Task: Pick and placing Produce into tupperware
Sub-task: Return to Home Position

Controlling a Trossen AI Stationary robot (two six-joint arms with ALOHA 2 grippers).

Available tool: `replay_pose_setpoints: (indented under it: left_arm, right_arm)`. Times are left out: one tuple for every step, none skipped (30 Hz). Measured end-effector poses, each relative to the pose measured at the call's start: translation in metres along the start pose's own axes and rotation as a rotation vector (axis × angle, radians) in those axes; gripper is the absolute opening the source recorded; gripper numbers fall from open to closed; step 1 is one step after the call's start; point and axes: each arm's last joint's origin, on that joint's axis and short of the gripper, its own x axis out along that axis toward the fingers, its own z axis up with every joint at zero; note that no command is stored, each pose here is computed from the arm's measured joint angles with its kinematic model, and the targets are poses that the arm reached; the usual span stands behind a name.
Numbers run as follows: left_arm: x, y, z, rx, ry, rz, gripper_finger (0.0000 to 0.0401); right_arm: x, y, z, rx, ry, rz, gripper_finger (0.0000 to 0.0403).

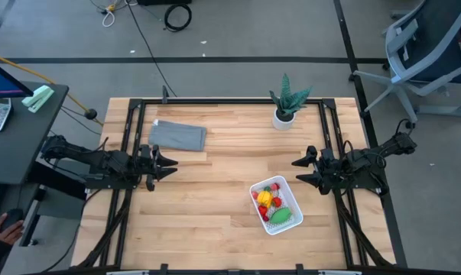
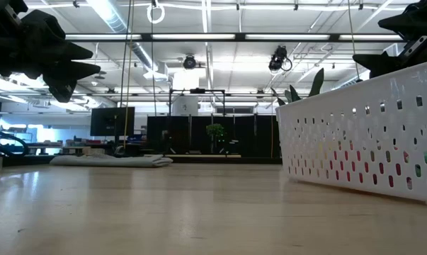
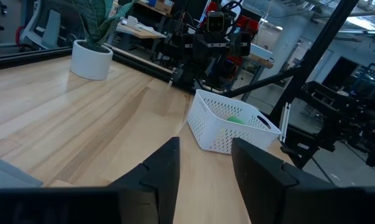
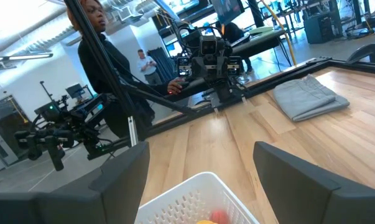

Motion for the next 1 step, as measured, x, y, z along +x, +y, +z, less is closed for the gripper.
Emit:
replay_pose_setpoints:
  left_arm:
    - [0.0,0.0,0.0,0.0,0.0,0.0,0.0153]
  right_arm:
    - [0.0,0.0,0.0,0.0,0.0,0.0,0.0297]
